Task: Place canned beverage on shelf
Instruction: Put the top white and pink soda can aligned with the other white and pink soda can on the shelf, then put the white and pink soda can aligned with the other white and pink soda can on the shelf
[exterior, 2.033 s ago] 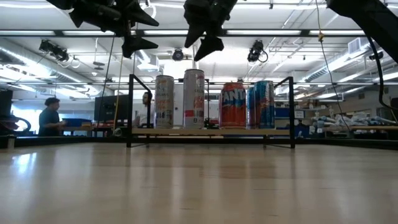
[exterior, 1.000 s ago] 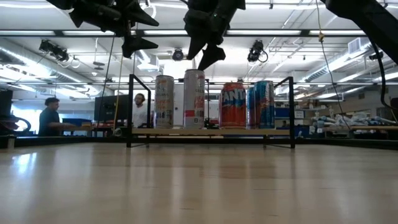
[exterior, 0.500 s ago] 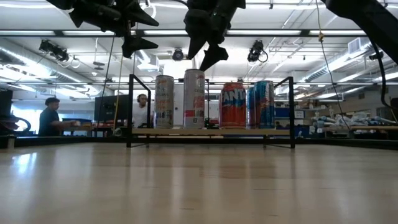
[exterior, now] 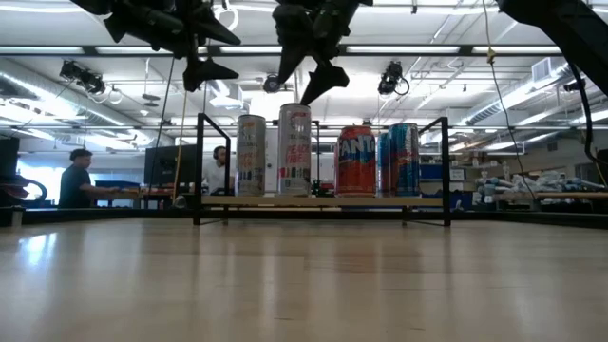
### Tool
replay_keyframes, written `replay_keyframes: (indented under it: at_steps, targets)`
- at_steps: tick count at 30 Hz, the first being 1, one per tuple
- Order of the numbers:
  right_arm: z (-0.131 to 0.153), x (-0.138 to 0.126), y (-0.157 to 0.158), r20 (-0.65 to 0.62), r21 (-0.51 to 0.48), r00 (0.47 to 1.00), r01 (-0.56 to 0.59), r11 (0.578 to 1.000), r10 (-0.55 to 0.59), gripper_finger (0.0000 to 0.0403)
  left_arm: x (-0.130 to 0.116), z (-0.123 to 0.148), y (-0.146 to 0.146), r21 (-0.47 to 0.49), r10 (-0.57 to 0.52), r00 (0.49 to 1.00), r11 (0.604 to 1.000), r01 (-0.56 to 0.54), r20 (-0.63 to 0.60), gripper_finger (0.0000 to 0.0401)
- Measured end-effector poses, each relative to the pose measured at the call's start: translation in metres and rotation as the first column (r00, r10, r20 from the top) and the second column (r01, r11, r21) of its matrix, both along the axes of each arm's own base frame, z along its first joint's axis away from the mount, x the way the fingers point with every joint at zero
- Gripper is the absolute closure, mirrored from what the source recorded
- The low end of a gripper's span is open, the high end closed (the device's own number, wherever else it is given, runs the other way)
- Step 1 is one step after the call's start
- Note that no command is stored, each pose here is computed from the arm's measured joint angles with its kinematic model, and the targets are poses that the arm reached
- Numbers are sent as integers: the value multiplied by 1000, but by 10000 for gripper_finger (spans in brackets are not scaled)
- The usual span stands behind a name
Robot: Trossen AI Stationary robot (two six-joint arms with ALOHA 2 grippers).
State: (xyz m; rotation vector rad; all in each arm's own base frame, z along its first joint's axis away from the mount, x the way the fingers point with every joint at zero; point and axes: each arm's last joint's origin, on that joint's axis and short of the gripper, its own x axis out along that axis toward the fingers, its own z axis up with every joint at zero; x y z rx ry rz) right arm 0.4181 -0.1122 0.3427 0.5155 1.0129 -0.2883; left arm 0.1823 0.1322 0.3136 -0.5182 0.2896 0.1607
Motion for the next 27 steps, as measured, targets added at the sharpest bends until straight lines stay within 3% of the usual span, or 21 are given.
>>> replay_keyframes:
  at_steps: [6, 12, 21, 27]
  targets:
    - [3, -1, -1, 3, -32, 1000, -15, 999, 15, 62, 0, 0, 0, 30, -10, 1000, 1000, 10, -6, 85]
    - [31, -10, 7, 31, -51, 995, -94, 994, 95, 62, -1, -1, -2, 61, -43, 999, 997, 44, -15, 85]
    - [59, -48, 43, -110, -226, 988, -130, 965, 108, 62, -2, -1, -30, 157, -173, 981, 970, 186, -92, 85]
    - [74, -67, 80, -161, -308, 977, -187, 933, 143, 62, 5, -1, -53, 154, -270, 956, 946, 285, -111, 85]
